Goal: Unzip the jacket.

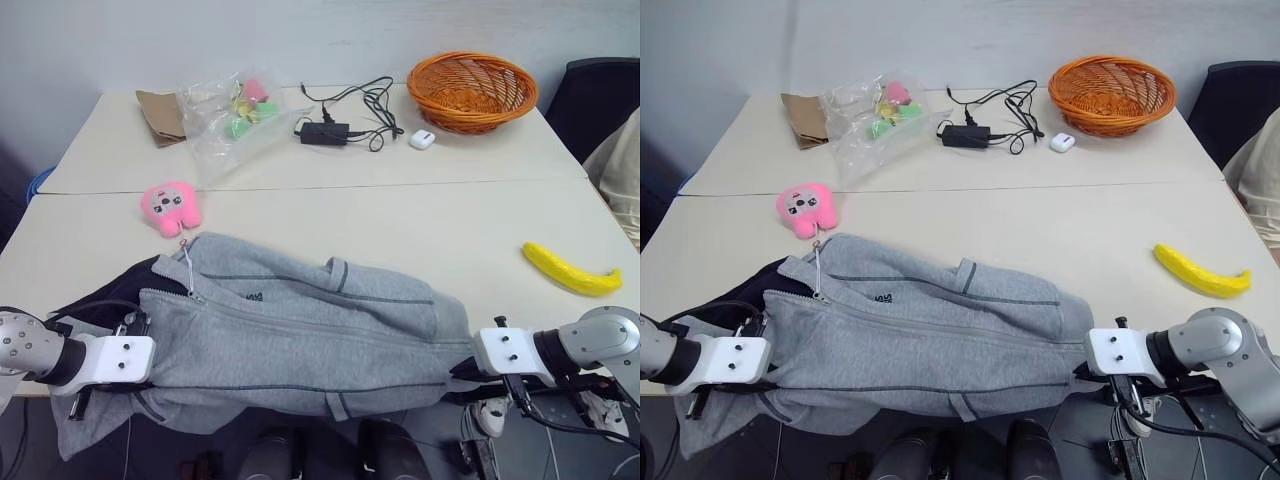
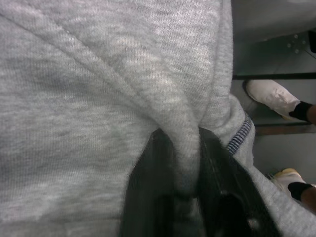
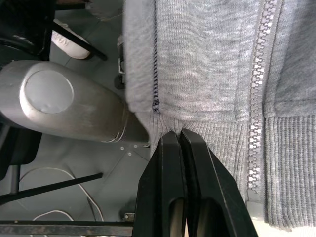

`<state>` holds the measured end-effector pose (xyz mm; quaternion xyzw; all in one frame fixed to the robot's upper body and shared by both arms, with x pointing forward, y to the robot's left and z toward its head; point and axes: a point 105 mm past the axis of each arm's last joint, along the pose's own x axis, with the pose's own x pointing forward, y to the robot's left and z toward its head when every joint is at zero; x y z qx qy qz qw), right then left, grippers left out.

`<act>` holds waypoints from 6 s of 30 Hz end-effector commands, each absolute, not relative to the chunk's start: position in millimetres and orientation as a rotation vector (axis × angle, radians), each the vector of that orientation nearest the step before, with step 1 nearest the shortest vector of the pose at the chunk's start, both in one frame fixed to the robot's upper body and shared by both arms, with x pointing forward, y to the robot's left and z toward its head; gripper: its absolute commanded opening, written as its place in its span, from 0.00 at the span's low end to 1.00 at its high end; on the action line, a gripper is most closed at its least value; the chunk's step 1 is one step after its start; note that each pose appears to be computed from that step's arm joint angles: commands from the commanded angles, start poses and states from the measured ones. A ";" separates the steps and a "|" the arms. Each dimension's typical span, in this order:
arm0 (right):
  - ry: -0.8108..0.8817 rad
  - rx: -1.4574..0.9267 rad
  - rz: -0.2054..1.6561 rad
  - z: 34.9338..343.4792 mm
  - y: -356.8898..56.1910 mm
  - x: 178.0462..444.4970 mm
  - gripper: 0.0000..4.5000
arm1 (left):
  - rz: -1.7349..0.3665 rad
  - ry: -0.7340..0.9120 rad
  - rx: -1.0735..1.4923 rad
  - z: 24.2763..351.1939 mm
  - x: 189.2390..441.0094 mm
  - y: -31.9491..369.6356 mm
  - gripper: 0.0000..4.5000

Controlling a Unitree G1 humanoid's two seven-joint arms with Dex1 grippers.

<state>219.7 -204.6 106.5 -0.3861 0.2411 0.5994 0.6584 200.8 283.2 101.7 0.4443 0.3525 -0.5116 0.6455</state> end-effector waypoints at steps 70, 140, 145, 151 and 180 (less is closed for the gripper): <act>0.265 -0.694 0.729 196.4 -228.6 390.6 0.37 | -0.927 0.360 0.689 191.2 414.2 221.6 0.36; 0.151 -0.336 1.155 211.2 -132.1 244.2 0.83 | -1.500 0.106 0.453 220.4 296.7 103.6 0.01; 0.192 -0.379 1.106 196.5 -140.9 242.7 0.83 | -1.437 0.150 0.609 181.8 316.3 78.3 0.01; 0.139 -0.438 1.057 199.0 -141.6 248.1 0.83 | -1.467 0.145 0.629 179.8 319.2 70.2 0.35; -0.375 -1.319 1.335 156.7 -57.8 326.4 0.48 | -1.356 0.305 0.689 221.0 273.0 185.5 0.57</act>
